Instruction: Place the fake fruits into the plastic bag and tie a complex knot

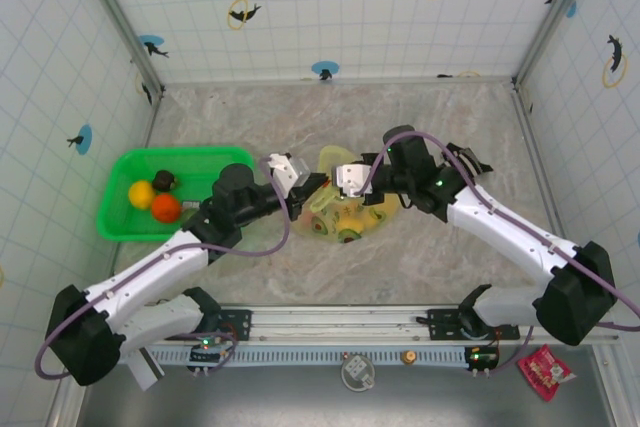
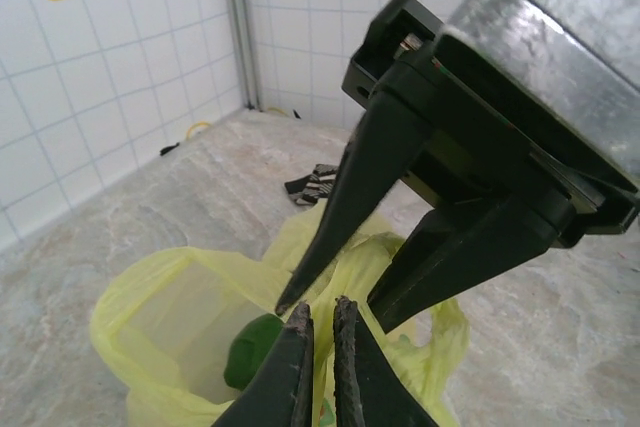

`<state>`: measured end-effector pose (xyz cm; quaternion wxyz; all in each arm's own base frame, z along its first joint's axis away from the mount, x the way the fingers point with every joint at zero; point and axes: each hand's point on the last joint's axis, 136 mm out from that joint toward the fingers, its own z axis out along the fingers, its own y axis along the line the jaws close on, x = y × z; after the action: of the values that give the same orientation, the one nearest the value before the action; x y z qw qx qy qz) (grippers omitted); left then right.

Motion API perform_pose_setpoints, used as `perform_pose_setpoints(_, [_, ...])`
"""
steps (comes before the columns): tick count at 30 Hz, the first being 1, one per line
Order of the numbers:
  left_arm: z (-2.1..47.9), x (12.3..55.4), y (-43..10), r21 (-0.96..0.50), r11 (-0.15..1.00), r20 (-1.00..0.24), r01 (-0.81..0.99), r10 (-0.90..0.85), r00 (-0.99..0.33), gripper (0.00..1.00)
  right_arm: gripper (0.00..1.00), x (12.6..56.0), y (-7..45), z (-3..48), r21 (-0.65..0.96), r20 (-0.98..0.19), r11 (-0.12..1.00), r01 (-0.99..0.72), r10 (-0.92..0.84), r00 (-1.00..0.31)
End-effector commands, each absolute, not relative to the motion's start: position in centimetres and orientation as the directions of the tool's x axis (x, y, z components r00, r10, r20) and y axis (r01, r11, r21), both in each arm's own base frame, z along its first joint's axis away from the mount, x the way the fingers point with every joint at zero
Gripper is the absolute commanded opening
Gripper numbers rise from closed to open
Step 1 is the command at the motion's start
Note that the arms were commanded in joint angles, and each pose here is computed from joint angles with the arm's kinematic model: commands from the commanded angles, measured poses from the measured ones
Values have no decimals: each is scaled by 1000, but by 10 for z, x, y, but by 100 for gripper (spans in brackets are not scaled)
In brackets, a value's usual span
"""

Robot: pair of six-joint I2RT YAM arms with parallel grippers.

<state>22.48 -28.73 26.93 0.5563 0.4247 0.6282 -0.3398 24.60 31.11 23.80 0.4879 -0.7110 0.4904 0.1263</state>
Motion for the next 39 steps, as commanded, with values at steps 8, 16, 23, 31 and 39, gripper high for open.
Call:
perform_pose_setpoints(8, [275, 220, -294, 49, 353, -989, 934, 151, -5, 10, 37, 253, 298, 259, -586, -607, -41, -809, -639, 472])
perform_pose_setpoints(16, [274, 223, -294, 57, 360, -987, 931, 162, -2, 10, 44, 246, 287, 267, -579, -593, -48, -814, -660, 461])
perform_pose_setpoints(23, [272, 225, -294, 60, 365, -985, 929, 174, -4, 10, 45, 242, 287, 283, -571, -612, -39, -820, -645, 457])
perform_pose_setpoints(31, [271, 225, -295, 67, 363, -983, 929, 182, 0, 10, 61, 226, 293, 305, -474, -687, -69, -878, -594, 418])
perform_pose_setpoints(39, [270, 225, -295, 74, 357, -982, 931, 191, 5, 11, 69, 213, 307, 280, -361, -698, -128, -924, -620, 359])
